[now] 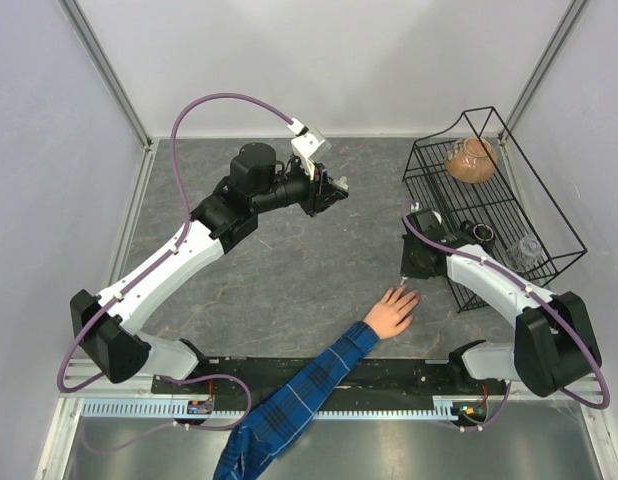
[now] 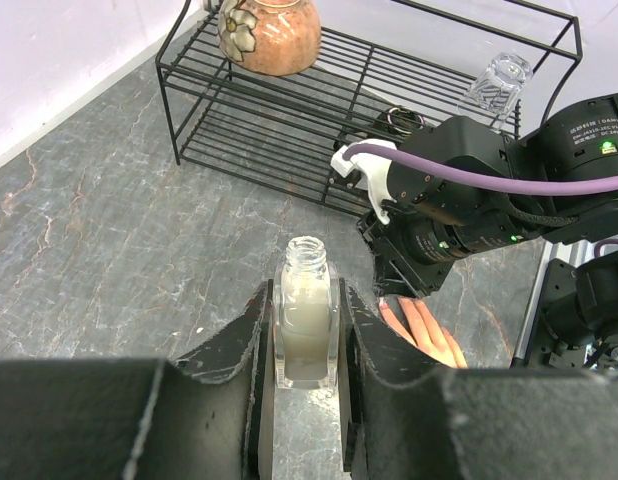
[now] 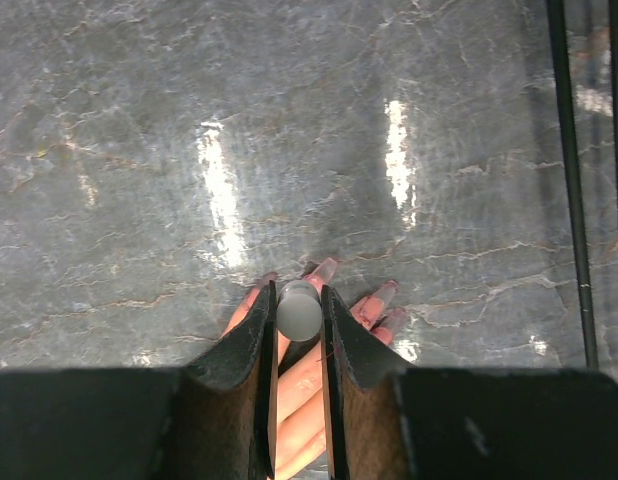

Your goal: Paint the nails

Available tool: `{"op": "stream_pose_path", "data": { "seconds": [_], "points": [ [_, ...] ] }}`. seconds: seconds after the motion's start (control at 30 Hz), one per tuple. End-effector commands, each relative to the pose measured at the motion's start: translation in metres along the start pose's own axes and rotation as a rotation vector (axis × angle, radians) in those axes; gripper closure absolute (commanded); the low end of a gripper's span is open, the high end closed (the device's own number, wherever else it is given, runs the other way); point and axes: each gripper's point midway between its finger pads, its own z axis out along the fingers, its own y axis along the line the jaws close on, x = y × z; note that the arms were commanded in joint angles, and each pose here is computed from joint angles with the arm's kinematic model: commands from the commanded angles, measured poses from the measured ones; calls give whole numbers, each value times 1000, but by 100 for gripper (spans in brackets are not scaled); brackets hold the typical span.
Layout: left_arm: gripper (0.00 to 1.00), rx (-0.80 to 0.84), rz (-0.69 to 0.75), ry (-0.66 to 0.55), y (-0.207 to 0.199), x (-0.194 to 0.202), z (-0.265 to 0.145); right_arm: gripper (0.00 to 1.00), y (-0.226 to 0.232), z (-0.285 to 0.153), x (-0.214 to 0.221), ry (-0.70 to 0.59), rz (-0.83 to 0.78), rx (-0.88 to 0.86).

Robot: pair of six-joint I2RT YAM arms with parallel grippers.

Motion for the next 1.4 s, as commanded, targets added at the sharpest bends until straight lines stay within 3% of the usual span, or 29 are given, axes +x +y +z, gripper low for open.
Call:
{"op": "stream_pose_path", "data": {
  "seconds": [0.0, 0.4, 1.37],
  "points": [
    [98, 2, 49, -79, 0, -29, -4, 100, 8, 2, -2, -6, 1, -42],
    [98, -3, 49, -72, 1, -27, -3, 100, -8, 1, -1, -2, 10, 44],
    [98, -7, 58, -64, 3, -26, -1, 100, -5, 9, -10, -18, 11, 58]
  ]
}}
